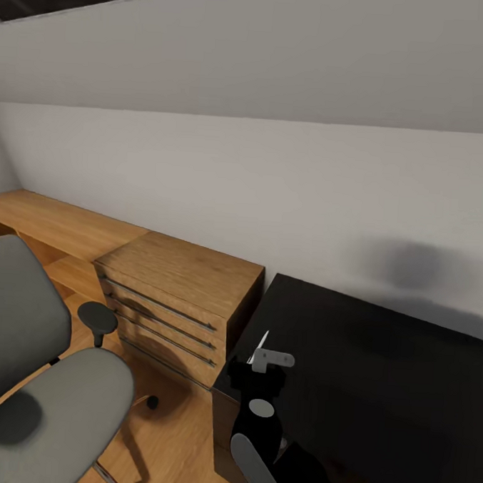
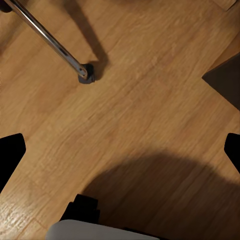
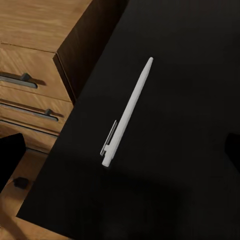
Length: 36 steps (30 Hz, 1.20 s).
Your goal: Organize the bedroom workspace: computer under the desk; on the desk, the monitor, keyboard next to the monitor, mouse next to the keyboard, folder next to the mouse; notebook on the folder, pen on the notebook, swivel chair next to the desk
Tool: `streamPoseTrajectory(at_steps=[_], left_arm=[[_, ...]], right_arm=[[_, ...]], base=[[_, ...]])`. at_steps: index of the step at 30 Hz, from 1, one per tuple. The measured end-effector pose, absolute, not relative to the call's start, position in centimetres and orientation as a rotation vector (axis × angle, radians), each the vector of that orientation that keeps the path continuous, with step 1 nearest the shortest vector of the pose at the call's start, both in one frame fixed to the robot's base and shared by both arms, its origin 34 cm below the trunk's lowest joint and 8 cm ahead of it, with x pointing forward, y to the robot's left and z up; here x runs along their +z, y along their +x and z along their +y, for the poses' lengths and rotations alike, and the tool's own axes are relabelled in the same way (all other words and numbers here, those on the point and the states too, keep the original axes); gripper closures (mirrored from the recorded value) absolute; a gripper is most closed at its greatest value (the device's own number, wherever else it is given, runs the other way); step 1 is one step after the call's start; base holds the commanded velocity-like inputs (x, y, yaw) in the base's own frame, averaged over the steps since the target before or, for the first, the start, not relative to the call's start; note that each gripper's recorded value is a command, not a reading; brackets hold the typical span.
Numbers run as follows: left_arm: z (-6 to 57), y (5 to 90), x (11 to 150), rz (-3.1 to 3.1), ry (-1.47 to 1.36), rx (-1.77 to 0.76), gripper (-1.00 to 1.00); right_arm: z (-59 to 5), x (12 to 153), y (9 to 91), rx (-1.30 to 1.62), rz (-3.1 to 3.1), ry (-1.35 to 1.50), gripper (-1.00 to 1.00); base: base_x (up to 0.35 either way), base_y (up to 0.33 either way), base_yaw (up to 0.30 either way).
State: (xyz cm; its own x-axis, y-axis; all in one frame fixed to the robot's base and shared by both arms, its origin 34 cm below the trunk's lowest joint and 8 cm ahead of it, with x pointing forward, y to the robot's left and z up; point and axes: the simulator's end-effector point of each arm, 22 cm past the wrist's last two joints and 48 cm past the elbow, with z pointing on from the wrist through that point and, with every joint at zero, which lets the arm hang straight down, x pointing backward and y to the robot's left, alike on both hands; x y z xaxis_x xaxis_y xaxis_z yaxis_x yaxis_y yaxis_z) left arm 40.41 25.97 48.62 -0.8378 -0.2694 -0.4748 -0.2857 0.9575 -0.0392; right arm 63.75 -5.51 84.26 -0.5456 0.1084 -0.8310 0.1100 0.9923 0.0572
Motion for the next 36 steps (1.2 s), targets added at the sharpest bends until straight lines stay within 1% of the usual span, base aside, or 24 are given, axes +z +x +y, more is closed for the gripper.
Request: streamPoseTrajectory(at_steps=[12, 16, 25, 36], left_arm=[[25.9, 40.3, 48.6, 2.619, -0.392, 0.043, -1.00], [25.9, 40.3, 48.6, 2.620, -0.390, 0.043, -1.00], [25.8, 40.2, 48.5, 2.622, -0.390, 0.043, -1.00], [25.8, 40.2, 48.5, 2.623, -0.390, 0.042, -1.00]], right_arm=[[-5.6, 84.0, 63.8, -0.006, 2.155, 0.152, -1.00], [-4.8, 81.8, 64.0, -0.014, 2.190, 0.105, -1.00], [-3.7, 82.8, 70.1, -0.079, 2.113, -0.018, -1.00], [-5.5, 84.4, 74.9, -0.143, 2.032, 0.014, -1.00]], base=[[0.000, 0.000, 0.002], [0.000, 0.000, 0.000], [0.000, 0.000, 0.000], [0.000, 0.000, 0.000]])
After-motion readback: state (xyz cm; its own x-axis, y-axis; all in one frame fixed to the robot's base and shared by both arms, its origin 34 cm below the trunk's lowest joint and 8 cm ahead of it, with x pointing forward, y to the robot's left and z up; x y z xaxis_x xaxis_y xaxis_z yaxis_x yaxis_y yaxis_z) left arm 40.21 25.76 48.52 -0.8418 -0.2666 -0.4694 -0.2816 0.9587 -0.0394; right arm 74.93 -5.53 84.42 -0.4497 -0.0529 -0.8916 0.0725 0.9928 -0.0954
